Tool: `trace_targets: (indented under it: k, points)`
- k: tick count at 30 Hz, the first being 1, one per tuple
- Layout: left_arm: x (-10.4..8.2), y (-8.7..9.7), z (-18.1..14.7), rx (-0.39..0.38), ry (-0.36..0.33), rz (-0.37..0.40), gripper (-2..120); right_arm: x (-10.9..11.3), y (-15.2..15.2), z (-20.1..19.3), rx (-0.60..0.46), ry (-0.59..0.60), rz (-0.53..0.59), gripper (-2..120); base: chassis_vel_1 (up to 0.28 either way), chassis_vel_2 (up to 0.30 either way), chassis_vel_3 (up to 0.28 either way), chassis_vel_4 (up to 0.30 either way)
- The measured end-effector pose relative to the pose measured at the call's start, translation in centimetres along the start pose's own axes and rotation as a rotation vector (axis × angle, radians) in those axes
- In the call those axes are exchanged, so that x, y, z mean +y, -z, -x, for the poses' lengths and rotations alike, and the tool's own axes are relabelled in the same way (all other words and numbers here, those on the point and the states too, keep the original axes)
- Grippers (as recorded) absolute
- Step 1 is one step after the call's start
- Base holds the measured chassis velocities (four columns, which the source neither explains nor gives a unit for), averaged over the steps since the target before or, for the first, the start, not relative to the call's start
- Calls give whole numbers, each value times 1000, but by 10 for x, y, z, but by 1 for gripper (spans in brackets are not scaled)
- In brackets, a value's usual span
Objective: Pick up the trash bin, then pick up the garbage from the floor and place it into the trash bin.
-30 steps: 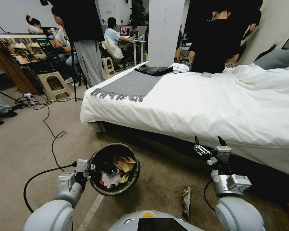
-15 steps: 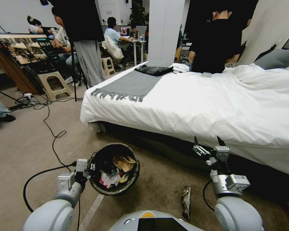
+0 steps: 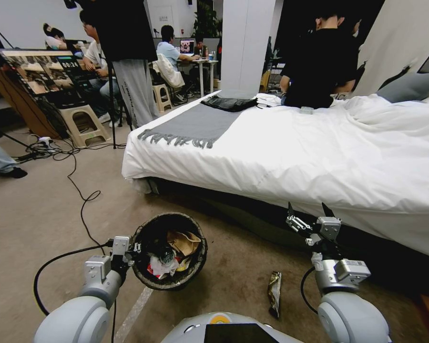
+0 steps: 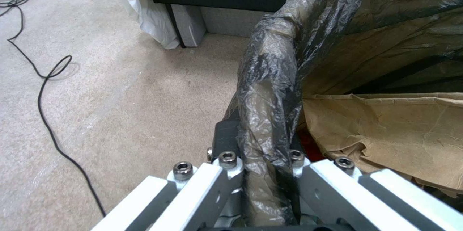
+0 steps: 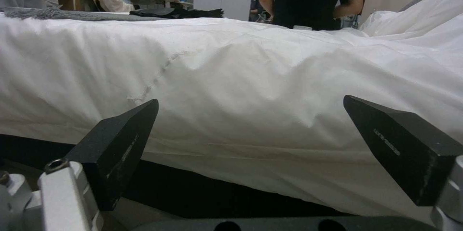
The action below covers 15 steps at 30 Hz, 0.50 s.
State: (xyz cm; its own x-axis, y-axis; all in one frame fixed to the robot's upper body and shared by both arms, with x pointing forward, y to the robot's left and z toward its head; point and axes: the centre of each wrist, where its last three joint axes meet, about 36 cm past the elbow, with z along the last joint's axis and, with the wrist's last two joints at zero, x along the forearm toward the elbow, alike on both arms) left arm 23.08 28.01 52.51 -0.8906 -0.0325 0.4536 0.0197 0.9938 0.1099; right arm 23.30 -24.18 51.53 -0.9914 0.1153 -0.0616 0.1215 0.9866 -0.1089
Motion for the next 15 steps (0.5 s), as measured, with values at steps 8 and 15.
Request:
trace_targets:
  k: [8,15]
  points:
    - [0,0,0,0,0,0,1,1,0,0,-1,2,2,100,72,-71,-65,69]
    - [0,0,0,0,-1,-1,1,1,0,1,-3,2,4,100,85,-99,-101,94]
